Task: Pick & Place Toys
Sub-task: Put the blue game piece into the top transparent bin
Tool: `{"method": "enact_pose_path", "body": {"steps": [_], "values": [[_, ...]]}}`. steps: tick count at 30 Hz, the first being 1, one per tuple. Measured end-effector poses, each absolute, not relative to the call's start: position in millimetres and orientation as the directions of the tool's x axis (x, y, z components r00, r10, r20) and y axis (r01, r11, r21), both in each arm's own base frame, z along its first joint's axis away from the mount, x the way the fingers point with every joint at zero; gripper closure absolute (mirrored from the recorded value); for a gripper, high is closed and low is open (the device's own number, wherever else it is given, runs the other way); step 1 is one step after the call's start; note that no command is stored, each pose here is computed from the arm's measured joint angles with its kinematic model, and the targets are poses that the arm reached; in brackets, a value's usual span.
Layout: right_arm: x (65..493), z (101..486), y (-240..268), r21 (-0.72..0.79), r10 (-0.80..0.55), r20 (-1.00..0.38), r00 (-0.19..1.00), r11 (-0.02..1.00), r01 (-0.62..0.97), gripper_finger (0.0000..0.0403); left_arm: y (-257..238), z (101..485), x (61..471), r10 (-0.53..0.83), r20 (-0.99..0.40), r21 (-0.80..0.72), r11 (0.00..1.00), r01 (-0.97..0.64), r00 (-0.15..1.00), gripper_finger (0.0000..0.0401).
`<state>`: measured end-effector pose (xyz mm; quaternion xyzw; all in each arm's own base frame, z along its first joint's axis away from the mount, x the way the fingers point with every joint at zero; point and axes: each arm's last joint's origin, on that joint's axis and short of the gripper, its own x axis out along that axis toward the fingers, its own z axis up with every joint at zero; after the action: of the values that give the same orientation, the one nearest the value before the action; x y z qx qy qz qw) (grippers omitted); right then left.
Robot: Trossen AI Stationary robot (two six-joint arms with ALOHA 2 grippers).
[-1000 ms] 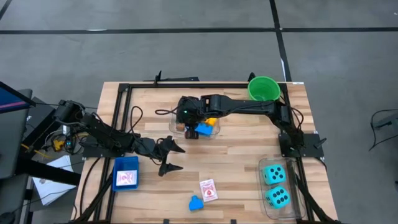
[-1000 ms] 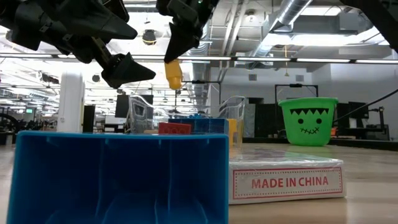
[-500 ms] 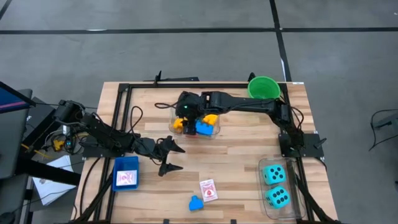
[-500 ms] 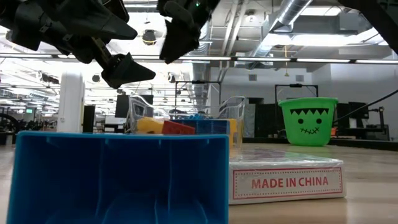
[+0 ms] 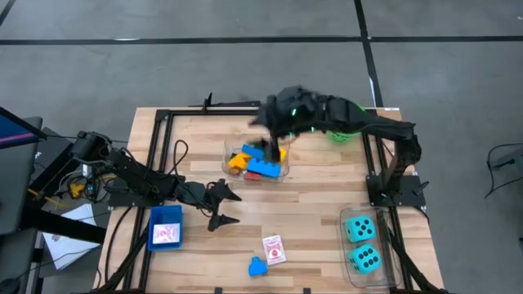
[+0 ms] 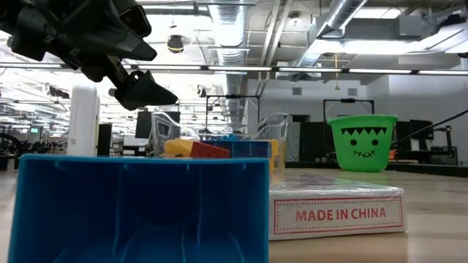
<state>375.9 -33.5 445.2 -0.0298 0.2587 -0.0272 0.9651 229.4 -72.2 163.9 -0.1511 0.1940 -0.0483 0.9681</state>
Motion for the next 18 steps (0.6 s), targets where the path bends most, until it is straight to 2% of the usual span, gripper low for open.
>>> {"method": "enact_pose_path", "body": {"steps": [2,4,10,13,18], "values": [[368,439,-29,-0.074,-0.062,-0.574,0.816,0.997,0.023,0.0143,-73,164,229,-0.155,-0.361,-0.316,0.948,0.036,0.920,0.0003],[353,448,-30,-0.063,-0.067,-0.582,0.810,0.997,0.037,0.0143,-75,164,228,-0.164,-0.361,-0.327,0.944,0.040,0.918,0.0003],[281,506,-29,-0.051,-0.179,-0.419,0.890,0.983,0.174,0.0143,-81,164,226,-0.189,-0.356,-0.337,0.939,0.063,0.915,0.0003],[272,518,-17,-0.035,-0.161,-0.337,0.927,0.987,0.159,0.0143,-81,165,227,-0.175,-0.353,-0.337,0.940,0.050,0.919,0.0003],[270,529,17,-0.152,-0.130,-0.204,0.970,0.983,0.100,0.0143,-81,165,227,-0.163,-0.350,-0.336,0.941,0.039,0.922,0.0003]]}}
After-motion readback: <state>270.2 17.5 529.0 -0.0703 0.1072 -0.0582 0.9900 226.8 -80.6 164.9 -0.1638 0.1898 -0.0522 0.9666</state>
